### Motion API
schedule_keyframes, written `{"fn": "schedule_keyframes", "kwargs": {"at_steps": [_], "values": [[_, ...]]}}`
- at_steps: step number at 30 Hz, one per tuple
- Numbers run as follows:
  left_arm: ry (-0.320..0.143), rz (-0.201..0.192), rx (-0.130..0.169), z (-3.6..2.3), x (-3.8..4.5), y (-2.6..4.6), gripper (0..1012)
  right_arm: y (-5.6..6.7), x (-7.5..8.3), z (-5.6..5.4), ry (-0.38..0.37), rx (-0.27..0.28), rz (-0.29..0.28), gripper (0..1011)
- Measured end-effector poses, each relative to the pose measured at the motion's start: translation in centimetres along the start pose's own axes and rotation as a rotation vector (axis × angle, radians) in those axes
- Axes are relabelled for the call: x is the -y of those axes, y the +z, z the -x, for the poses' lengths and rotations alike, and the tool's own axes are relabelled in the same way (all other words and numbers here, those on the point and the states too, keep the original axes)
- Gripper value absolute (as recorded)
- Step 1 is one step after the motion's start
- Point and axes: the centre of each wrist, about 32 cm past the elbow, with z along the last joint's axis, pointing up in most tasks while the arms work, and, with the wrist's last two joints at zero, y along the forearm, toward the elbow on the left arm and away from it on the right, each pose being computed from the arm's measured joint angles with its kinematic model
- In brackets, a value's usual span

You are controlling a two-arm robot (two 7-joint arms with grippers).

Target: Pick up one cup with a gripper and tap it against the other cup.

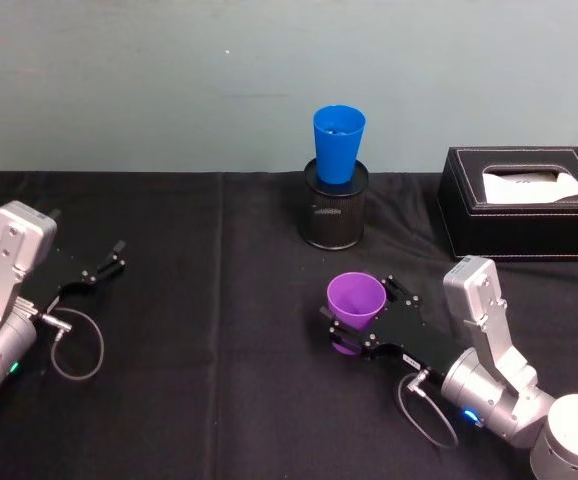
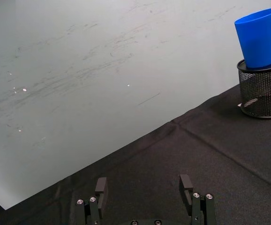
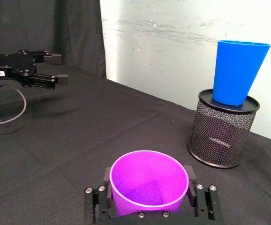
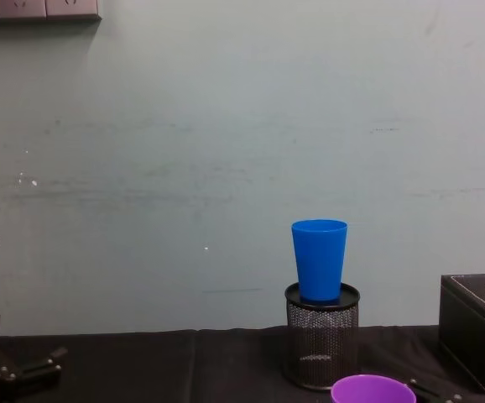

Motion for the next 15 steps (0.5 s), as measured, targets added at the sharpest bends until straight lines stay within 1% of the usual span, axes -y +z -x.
{"fn": "schedule_keyframes", "kwargs": {"at_steps": [6,10,13,15], "values": [[0.0,0.0,0.0,0.0,0.0,0.0,1000,0.0,0.0,0.0,0.0,0.001,-0.001,790],[0.0,0.0,0.0,0.0,0.0,0.0,1000,0.0,0.1,0.0,-0.001,0.002,-0.001,776],[0.0,0.0,0.0,0.0,0.0,0.0,1000,0.5,0.2,0.0,-0.004,0.007,-0.004,761],[0.0,0.0,0.0,0.0,0.0,0.0,1000,1.3,0.3,-0.1,-0.003,0.018,-0.003,755]]}}
